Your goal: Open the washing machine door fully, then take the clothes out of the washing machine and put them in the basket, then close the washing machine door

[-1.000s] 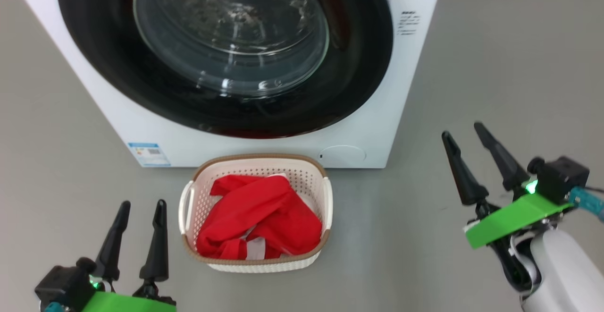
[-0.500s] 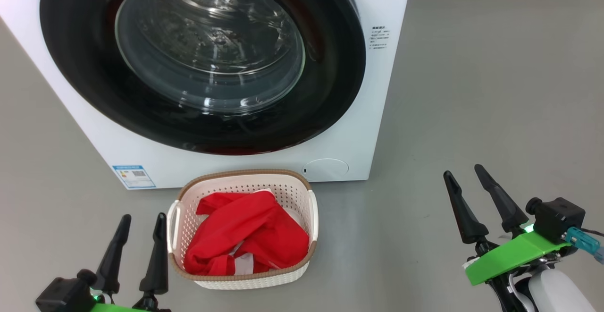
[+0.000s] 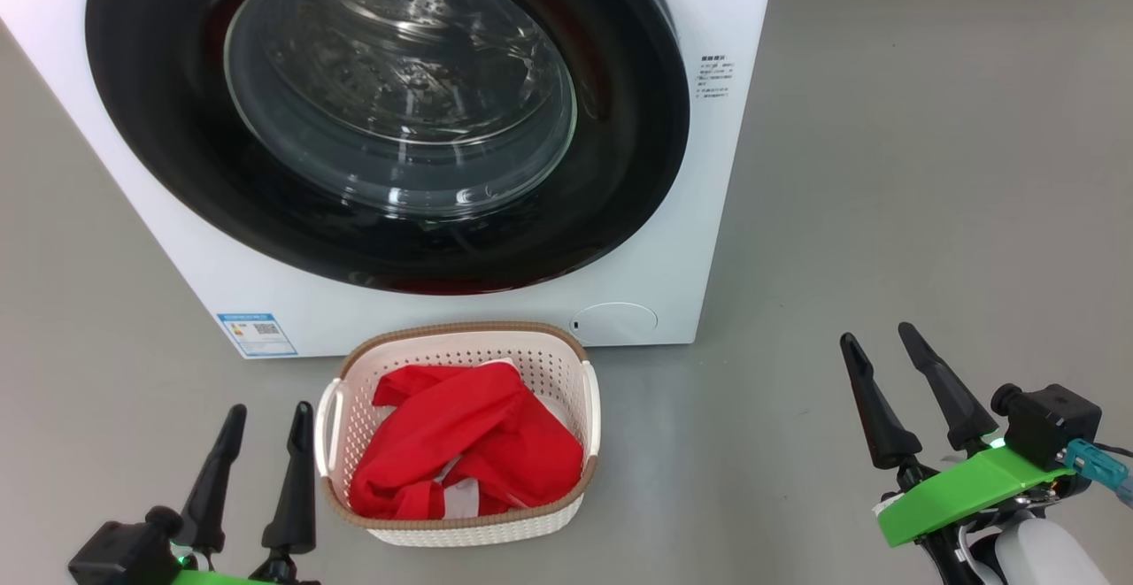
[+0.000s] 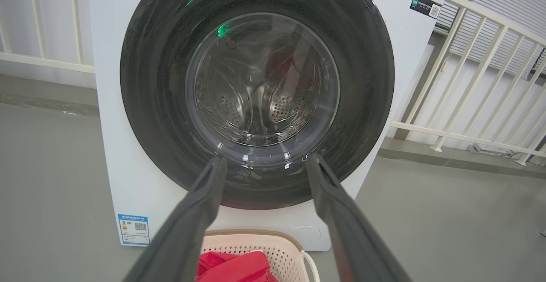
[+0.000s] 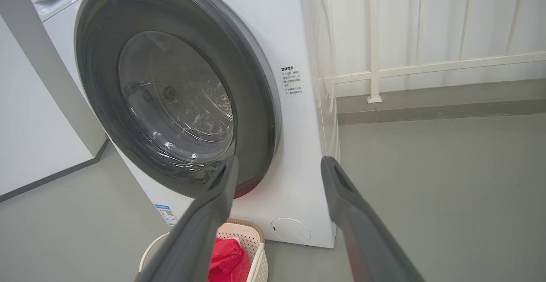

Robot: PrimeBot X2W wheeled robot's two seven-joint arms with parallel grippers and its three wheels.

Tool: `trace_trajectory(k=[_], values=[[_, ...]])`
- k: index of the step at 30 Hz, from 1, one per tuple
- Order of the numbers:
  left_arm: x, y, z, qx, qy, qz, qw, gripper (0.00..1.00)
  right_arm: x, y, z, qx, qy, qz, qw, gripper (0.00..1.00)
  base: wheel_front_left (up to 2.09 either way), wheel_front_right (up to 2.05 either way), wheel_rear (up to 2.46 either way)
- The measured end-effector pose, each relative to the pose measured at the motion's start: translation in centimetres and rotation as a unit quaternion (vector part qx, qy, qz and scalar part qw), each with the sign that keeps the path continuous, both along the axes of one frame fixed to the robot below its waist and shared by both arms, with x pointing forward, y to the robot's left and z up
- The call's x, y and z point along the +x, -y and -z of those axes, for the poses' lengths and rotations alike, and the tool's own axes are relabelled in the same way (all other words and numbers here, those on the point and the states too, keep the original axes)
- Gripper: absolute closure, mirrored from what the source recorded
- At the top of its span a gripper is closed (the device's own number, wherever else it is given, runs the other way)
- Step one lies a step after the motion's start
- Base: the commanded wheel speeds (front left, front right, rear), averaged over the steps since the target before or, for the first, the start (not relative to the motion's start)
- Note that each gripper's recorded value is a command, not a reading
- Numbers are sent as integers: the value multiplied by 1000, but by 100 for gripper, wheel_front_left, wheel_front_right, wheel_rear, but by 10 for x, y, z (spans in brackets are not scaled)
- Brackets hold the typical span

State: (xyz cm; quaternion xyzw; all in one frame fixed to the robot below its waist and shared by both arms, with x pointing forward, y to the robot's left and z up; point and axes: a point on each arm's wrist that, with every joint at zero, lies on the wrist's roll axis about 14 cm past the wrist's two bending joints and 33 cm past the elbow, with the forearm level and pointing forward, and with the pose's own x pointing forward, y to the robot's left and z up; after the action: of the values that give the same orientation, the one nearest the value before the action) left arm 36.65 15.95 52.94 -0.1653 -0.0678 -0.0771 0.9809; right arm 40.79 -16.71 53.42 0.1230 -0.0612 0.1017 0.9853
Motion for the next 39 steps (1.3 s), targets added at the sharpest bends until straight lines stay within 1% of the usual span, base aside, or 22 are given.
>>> trace_trajectory(k=[7, 34, 35, 39], values=[[-1, -2, 0, 1, 0, -3, 1000, 0, -2, -1, 5, -4, -7, -1, 1000, 0, 0, 0, 0], [-2, -2, 1, -2, -2, -3, 1000, 0, -1, 3, 6, -7, -8, 5, 1000, 0, 0, 0, 0], [-2, -1, 2, -4, -4, -3, 1000, 100, -1, 3, 8, -6, -11, 5, 1000, 100, 0, 0, 0], [-9, 5, 26, -14, -42, -2, 999, 100, -10, 0, 35, 0, -51, 8, 999, 100, 0, 0, 0]])
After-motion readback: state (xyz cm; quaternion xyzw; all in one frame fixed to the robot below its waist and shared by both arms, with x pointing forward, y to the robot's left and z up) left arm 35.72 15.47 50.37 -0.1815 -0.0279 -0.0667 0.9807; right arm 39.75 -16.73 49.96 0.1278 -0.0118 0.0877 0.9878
